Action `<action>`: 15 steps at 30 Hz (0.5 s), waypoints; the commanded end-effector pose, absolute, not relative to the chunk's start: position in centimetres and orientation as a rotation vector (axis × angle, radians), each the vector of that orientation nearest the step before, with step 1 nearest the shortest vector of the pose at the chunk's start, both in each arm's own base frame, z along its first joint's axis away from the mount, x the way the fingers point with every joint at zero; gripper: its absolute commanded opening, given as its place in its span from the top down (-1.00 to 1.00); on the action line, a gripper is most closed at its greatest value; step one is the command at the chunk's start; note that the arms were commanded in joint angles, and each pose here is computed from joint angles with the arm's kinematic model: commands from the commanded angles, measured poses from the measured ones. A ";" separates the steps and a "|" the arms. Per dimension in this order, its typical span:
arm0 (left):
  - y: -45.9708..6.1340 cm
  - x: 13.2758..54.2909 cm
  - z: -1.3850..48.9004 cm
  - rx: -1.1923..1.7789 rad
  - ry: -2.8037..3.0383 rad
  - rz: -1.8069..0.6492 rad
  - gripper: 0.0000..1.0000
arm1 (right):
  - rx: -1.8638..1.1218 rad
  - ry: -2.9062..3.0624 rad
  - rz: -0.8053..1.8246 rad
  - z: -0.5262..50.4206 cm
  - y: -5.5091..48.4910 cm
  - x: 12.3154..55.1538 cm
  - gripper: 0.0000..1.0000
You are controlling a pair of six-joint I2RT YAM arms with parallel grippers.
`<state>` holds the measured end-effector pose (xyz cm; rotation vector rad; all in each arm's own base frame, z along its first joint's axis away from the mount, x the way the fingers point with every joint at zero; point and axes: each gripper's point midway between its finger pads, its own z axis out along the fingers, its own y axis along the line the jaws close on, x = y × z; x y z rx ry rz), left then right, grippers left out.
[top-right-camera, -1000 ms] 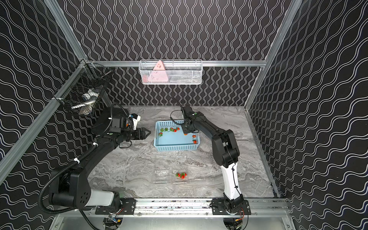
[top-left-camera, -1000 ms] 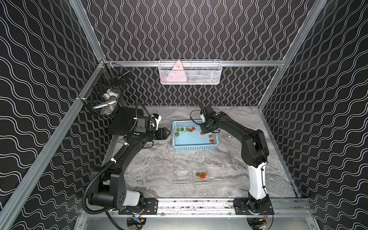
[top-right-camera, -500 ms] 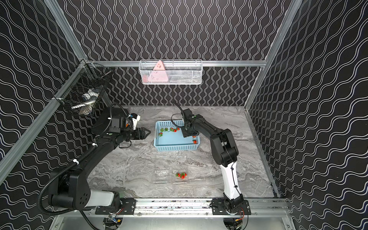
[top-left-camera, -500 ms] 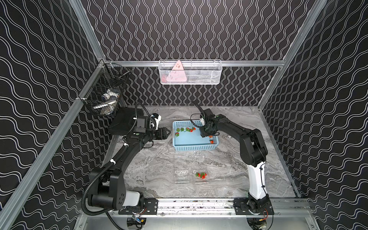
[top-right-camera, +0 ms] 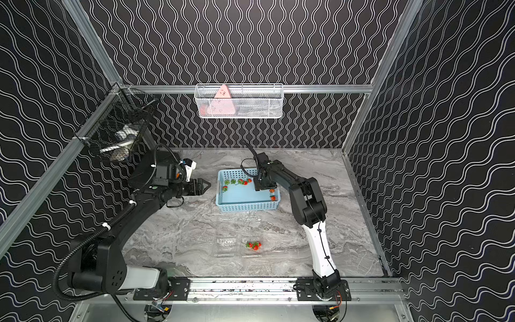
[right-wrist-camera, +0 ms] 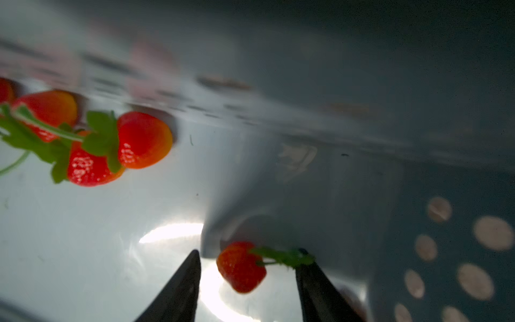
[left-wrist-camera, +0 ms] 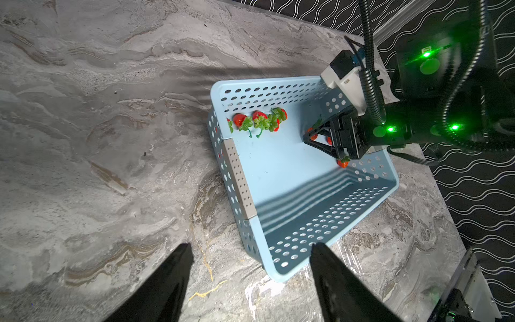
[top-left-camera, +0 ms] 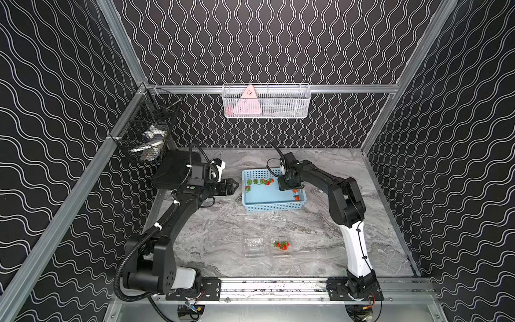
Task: Pack strawberries into containers
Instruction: Pick up the strawberry from the basket.
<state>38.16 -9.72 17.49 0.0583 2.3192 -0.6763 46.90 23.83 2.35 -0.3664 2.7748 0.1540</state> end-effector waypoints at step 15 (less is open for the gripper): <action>-9.7 38.4 17.9 0.084 2.305 -0.669 -0.45 | -0.431 2.796 0.057 1.9 23.6 45.8 0.17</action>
